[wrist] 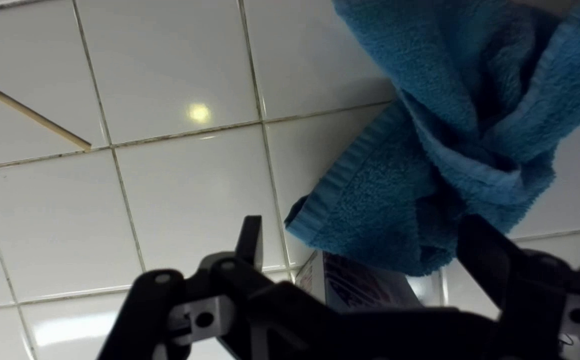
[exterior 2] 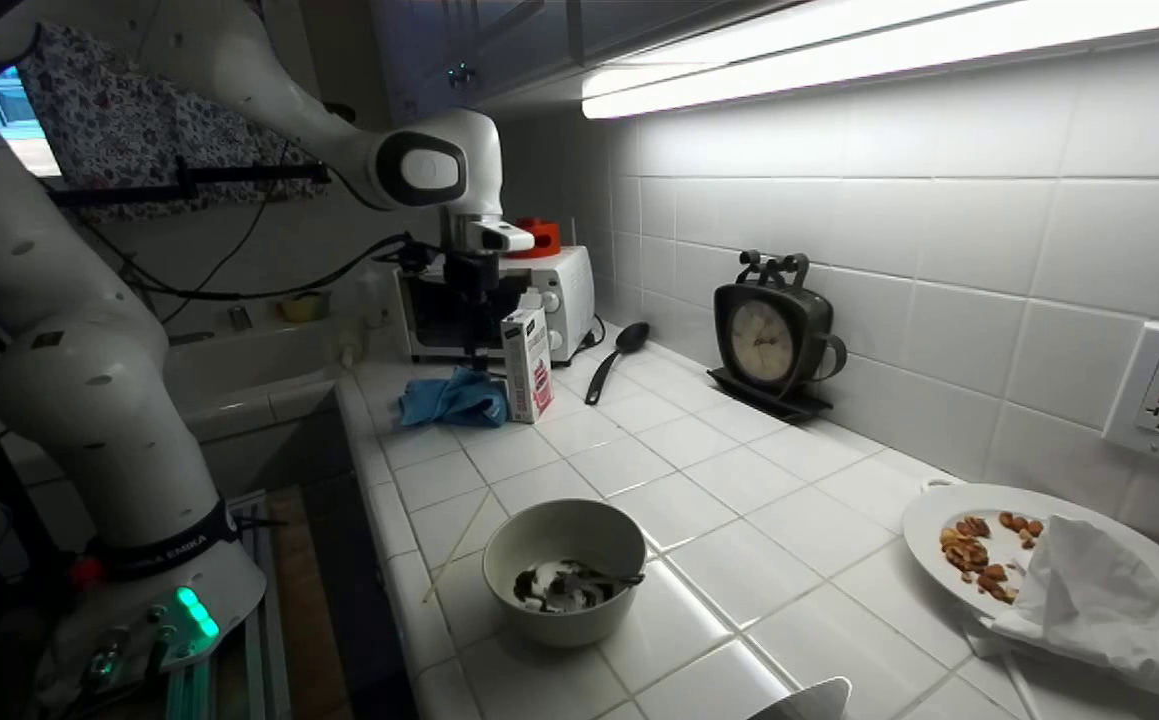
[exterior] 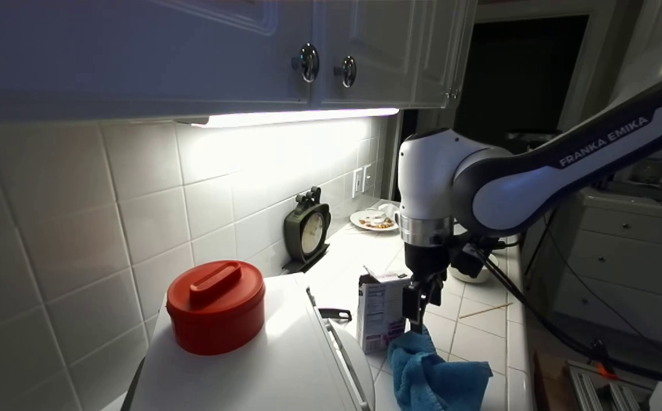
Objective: Move the blue cloth closer to the wall
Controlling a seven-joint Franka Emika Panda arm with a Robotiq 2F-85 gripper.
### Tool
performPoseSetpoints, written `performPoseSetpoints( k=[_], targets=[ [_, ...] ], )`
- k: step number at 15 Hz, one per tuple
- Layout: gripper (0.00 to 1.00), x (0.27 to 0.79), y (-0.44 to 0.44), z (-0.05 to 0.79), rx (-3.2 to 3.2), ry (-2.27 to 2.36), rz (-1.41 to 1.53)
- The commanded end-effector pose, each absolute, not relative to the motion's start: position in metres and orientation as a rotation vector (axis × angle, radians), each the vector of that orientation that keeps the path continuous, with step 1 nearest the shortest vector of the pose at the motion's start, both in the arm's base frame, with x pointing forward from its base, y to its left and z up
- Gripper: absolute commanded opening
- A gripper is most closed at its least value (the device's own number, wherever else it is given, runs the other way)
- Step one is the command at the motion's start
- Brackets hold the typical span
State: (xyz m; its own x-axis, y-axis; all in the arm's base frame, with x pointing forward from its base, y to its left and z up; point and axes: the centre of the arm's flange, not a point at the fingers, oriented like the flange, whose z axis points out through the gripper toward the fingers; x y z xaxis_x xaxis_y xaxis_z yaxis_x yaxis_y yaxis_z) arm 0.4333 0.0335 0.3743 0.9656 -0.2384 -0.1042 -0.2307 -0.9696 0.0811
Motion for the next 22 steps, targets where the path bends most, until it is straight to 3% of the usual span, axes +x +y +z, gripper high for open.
performPoseSetpoints(
  k=[1, 9, 21, 22],
  targets=[
    [1.00, 0.451, 0.050, 0.366, 3.048, -0.377, -0.312],
    [1.00, 0.440, 0.072, 0.364, 3.101, 0.044, -0.340],
    [1.00, 0.426, 0.063, 0.359, 3.007, 1.070, -0.385],
    [0.75, 0.426, 0.065, 0.358, 2.988, 1.131, -0.378]
  ],
)
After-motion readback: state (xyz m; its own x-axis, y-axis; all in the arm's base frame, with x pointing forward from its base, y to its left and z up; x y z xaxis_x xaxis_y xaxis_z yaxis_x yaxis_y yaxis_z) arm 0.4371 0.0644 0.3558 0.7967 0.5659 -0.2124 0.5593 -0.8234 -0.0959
